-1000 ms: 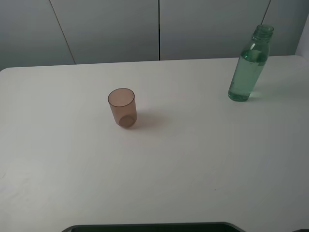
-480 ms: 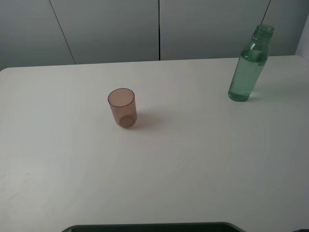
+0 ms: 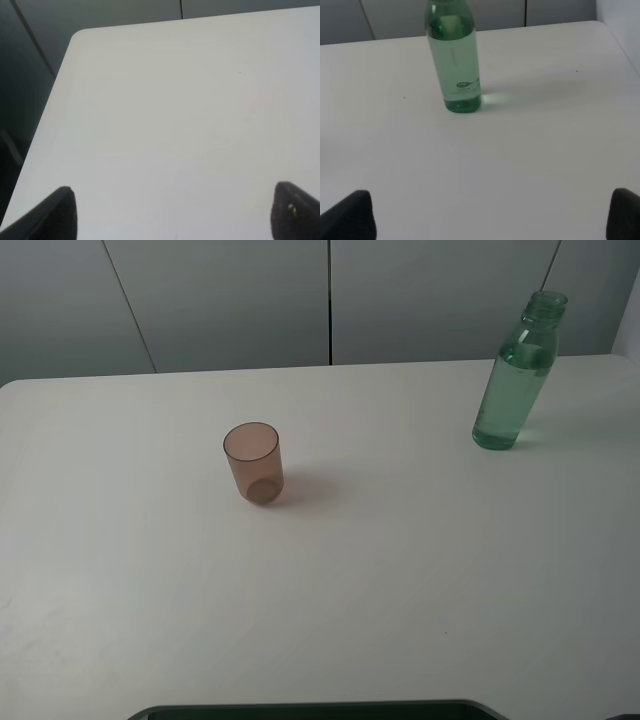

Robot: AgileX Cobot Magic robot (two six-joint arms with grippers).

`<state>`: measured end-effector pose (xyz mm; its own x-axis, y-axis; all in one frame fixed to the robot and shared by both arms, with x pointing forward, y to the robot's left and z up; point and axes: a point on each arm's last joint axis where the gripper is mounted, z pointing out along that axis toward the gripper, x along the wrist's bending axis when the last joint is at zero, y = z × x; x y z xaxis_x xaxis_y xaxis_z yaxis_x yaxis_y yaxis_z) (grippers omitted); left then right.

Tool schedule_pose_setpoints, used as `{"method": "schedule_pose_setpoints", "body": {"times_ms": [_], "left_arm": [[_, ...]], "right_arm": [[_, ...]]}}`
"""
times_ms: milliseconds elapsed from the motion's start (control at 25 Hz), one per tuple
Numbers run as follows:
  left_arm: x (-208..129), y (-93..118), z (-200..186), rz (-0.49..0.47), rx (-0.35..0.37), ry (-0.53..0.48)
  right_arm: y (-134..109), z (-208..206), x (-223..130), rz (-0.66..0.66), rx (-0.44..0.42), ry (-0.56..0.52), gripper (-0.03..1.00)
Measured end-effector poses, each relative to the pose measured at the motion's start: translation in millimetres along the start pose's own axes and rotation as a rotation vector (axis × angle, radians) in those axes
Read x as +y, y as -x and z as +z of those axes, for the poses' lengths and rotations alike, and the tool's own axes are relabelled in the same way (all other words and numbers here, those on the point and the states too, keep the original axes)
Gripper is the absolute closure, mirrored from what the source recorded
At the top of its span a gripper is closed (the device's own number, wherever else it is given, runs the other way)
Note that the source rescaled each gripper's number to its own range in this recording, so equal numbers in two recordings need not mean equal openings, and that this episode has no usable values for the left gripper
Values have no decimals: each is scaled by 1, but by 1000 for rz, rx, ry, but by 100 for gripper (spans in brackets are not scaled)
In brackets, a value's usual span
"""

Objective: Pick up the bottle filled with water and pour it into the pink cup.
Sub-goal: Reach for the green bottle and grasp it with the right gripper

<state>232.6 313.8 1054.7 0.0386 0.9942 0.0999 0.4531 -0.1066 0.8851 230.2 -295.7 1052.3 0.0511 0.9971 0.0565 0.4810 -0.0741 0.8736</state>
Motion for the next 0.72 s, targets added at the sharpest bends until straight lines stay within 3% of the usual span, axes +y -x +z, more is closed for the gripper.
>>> {"method": "schedule_pose_setpoints", "body": {"times_ms": [440, 720], "left_arm": [[0, 0, 0, 0, 0, 0], [0, 0, 0, 0, 0, 0]], "right_arm": [[-3, -9, 7, 35, 27, 37, -3], [-3, -7, 42, 30, 17, 98, -3]]}}
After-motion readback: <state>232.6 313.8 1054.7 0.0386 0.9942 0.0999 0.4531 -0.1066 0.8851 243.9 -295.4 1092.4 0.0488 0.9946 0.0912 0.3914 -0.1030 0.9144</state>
